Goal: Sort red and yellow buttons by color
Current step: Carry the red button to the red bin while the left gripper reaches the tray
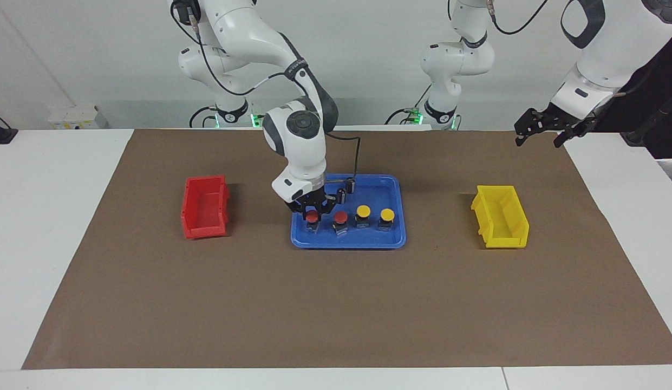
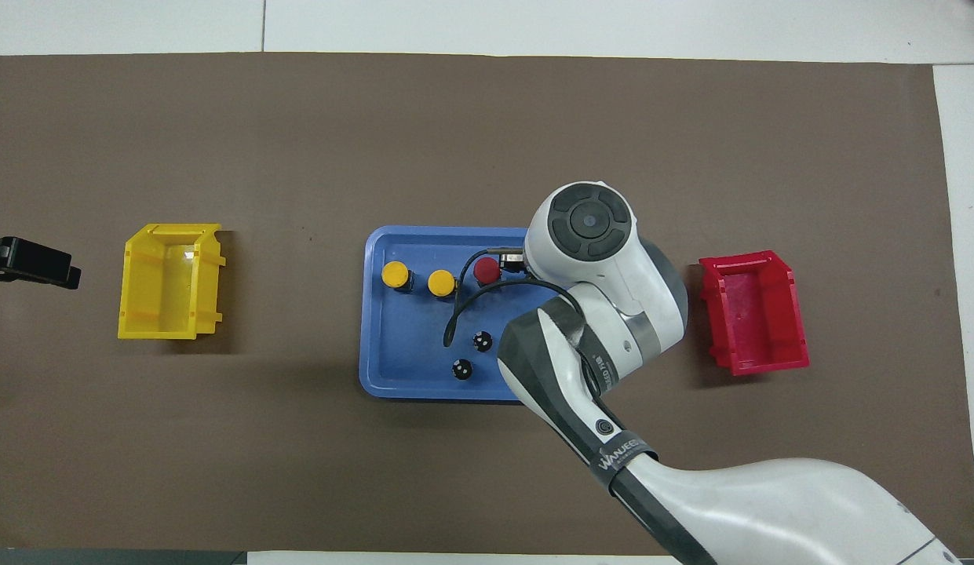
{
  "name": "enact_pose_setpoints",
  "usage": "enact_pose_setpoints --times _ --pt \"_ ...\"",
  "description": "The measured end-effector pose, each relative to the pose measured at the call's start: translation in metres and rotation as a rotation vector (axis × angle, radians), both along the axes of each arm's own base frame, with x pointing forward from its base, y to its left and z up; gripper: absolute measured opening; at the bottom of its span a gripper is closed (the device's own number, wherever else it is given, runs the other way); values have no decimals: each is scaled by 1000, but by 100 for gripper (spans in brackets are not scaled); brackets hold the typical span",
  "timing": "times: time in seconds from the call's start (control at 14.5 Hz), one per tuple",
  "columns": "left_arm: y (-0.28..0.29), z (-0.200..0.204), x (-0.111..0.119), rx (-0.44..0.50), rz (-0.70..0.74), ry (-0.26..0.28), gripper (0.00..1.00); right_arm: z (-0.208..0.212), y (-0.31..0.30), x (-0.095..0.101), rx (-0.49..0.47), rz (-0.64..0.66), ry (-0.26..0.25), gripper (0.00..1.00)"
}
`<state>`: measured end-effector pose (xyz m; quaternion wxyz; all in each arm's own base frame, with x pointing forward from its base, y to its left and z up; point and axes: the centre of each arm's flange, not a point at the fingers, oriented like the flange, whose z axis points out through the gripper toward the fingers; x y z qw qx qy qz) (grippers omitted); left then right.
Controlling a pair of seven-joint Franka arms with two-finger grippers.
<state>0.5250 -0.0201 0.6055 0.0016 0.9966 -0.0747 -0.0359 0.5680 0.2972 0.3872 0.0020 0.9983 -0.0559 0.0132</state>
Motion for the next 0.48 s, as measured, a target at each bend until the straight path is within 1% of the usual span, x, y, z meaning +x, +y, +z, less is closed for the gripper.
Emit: enact_pose_setpoints --times 0.14,0.21,0.28,0.35,0.41,0.48 --pt "-24 -6 5 -6 -22 -51 100 48 -46 12 -13 14 16 41" --pt "-52 -13 7 -10 -18 -80 100 73 -85 12 -22 34 35 41" --pt "-88 -23 6 -16 -9 -106 100 93 -128 8 -25 65 48 41" --pt "-127 -36 3 -24 -2 -129 100 107 -169 -1 -25 96 55 41" --pt "-166 -55 -1 -34 8 -148 99 114 -207 -14 -24 122 61 41" --pt "-201 -78 -4 -43 17 -157 96 111 -239 -30 -22 143 72 41"
